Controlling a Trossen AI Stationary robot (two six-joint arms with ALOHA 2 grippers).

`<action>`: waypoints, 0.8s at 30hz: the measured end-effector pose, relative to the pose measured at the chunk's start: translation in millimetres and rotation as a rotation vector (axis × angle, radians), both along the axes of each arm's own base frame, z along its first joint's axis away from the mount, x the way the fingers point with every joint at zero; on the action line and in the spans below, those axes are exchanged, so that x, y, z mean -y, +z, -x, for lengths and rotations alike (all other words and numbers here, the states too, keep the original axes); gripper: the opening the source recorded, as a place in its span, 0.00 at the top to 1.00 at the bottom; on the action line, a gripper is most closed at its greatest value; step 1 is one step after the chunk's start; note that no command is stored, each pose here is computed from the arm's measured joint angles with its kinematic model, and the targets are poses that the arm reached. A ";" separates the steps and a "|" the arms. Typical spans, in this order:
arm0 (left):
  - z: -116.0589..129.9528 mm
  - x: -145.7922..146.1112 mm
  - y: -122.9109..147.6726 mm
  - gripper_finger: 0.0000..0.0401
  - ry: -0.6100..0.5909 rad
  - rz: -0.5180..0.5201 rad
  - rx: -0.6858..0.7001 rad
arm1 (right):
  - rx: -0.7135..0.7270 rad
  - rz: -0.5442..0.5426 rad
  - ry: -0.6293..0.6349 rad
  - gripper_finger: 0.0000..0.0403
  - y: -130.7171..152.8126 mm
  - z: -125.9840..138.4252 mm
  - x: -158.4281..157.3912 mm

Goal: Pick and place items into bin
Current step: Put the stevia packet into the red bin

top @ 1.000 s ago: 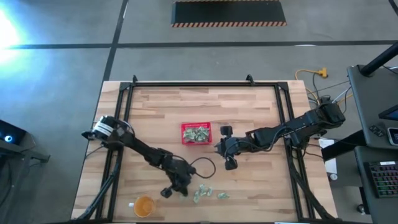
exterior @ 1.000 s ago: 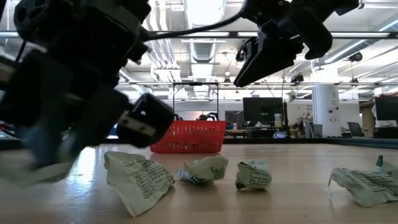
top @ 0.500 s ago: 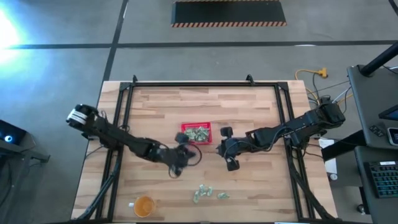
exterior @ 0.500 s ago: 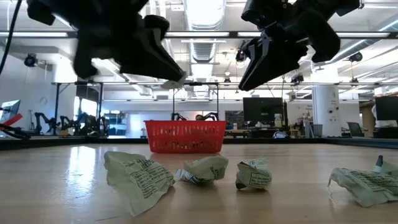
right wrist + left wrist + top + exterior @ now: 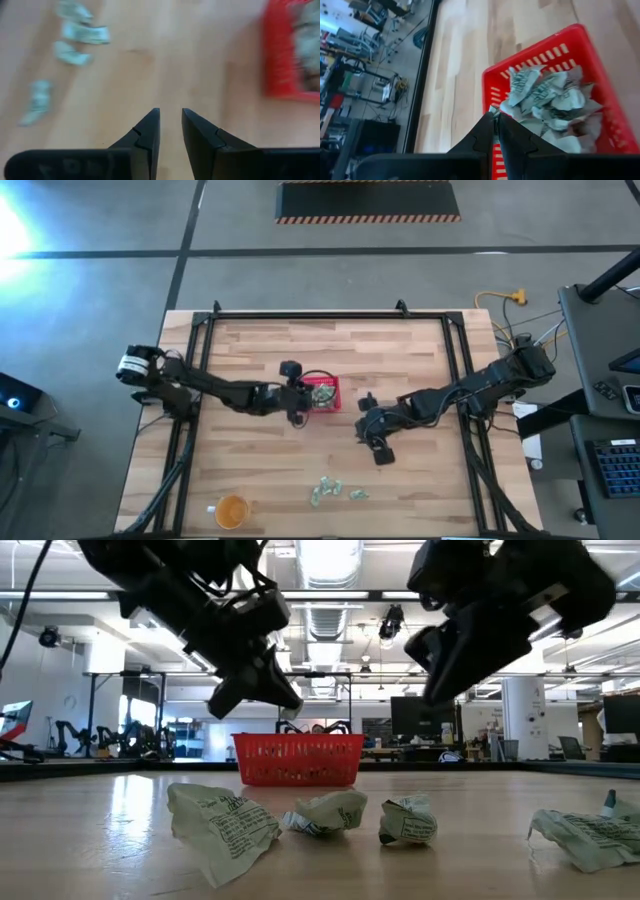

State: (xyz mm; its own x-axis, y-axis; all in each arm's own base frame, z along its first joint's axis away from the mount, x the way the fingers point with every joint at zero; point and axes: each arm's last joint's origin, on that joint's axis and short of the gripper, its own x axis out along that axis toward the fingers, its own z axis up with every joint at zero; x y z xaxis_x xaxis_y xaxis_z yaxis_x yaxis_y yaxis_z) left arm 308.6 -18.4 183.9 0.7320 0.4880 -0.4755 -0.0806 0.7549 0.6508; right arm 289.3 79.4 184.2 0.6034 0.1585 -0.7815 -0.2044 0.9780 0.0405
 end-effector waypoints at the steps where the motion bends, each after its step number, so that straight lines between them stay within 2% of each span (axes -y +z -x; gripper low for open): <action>1: -0.2 -1.8 0.1 0.98 0.007 0.003 0.003 | -0.007 -0.041 0.007 0.83 -2.1 1.3 -1.8; 5: -0.8 -3.8 1.2 0.96 0.007 0.006 0.008 | -0.015 -0.234 0.075 0.81 -11.0 7.3 -12.2; 8: -0.8 -3.6 1.2 0.90 0.005 0.006 0.007 | 0.027 -0.317 0.119 0.79 -17.1 12.1 -21.4; 14: -0.7 -3.7 2.0 0.70 0.006 0.006 0.009 | 0.185 -0.384 0.199 0.74 -28.3 25.4 -36.8; 17: -1.2 -3.6 3.5 0.61 0.007 0.006 0.016 | 0.247 -0.417 0.195 0.71 -30.8 31.7 -42.2; 24: -2.1 -3.6 6.3 0.52 0.008 0.005 0.025 | 0.302 -0.349 0.127 0.66 -35.2 42.2 -54.6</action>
